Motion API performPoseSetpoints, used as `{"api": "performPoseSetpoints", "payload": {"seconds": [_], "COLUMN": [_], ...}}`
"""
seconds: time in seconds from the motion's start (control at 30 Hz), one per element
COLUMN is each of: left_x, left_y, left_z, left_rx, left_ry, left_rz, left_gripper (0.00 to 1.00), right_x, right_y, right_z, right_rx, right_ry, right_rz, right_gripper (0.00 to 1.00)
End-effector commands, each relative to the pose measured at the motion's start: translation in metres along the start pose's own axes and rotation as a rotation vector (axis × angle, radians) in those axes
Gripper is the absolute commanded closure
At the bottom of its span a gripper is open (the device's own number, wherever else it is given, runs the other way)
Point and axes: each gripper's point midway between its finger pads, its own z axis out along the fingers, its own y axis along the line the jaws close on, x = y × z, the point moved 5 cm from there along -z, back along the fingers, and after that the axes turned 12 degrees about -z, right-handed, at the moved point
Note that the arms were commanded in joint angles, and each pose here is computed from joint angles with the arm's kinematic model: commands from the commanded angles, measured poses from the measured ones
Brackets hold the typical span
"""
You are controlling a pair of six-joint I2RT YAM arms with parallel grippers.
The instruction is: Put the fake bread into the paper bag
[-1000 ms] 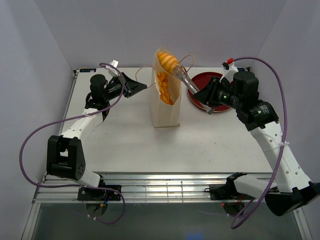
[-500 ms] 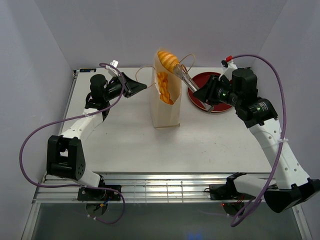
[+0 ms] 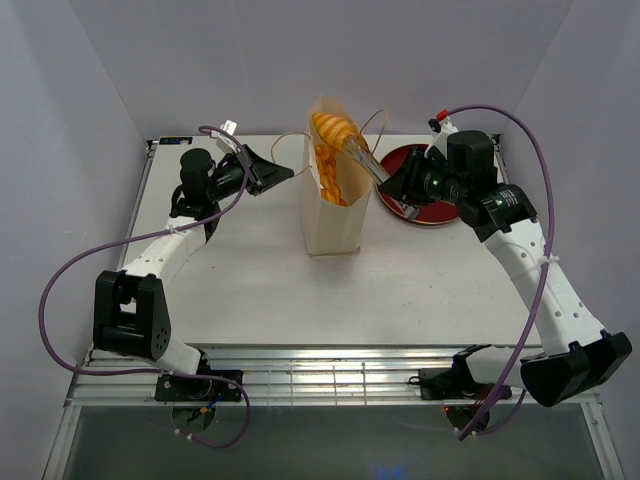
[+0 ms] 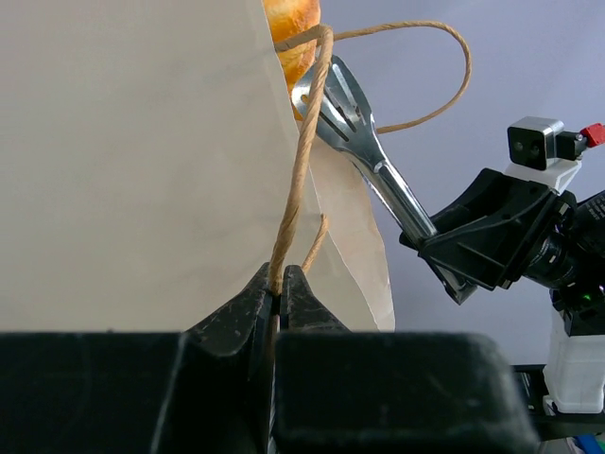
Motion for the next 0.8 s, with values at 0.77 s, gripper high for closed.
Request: {"api": "performPoseSetpoints", "payload": {"seconds": [0.77], "left_x": [0.002], "left_y": [-0.011], "left_z": [-0.003], "left_rx": [0.027], "left_ry": [0.005], "left_rz": [0.034], "left_gripper": [0.91], "right_x": [-0.035], "right_y": [0.007], "right_z": [0.016], "right_rx": [-0.009], "right_ry": [-0.100], "right_rz": [-0.054], "right_gripper": [0.70]}}
